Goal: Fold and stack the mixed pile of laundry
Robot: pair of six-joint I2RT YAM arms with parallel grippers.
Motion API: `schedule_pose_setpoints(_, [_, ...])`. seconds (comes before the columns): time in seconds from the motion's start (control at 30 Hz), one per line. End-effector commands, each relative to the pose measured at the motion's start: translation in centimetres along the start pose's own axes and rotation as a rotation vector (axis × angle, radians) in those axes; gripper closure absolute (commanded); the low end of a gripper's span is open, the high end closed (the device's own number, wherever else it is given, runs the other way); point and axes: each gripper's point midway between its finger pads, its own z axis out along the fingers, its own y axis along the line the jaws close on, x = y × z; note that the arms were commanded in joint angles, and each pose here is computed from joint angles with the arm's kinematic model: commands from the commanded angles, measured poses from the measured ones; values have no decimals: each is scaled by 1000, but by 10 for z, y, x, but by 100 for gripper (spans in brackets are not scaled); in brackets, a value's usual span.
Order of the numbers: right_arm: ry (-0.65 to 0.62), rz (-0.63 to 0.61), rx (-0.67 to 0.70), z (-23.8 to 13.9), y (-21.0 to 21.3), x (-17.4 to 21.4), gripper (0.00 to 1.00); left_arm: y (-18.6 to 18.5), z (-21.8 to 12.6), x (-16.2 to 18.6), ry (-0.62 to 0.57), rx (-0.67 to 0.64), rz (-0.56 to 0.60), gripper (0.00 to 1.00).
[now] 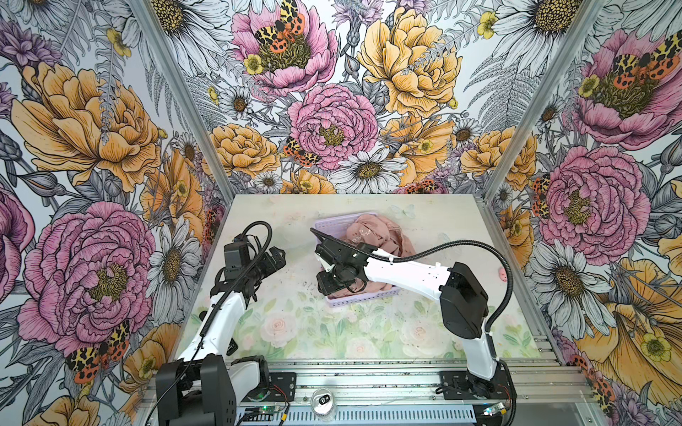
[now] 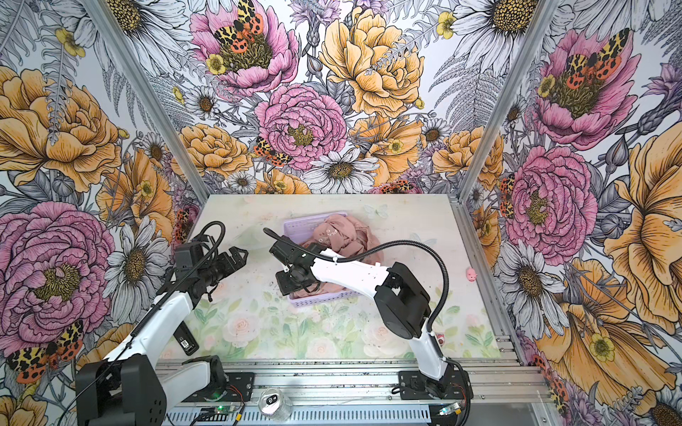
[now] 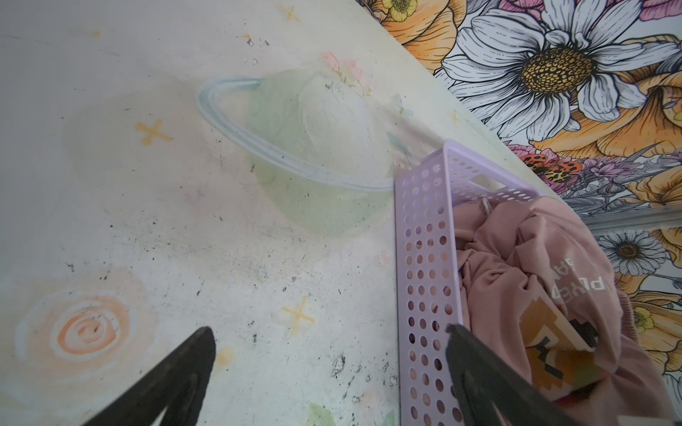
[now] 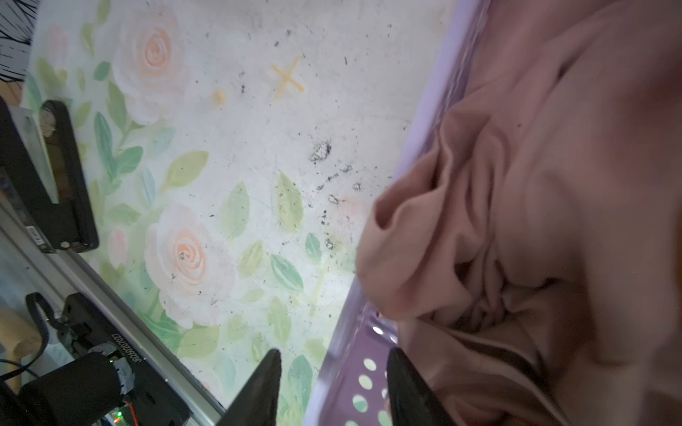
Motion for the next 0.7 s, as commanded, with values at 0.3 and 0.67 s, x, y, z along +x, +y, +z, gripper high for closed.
schedule_pose_setpoints(0.3, [54,-37,190,21,-26,1,73,4,-4,2,-2,-11,-16,1])
schedule_pose_setpoints(0.67, [39,34,323,-4,-90,5,100,4,-2,3,7,-9,-12,1])
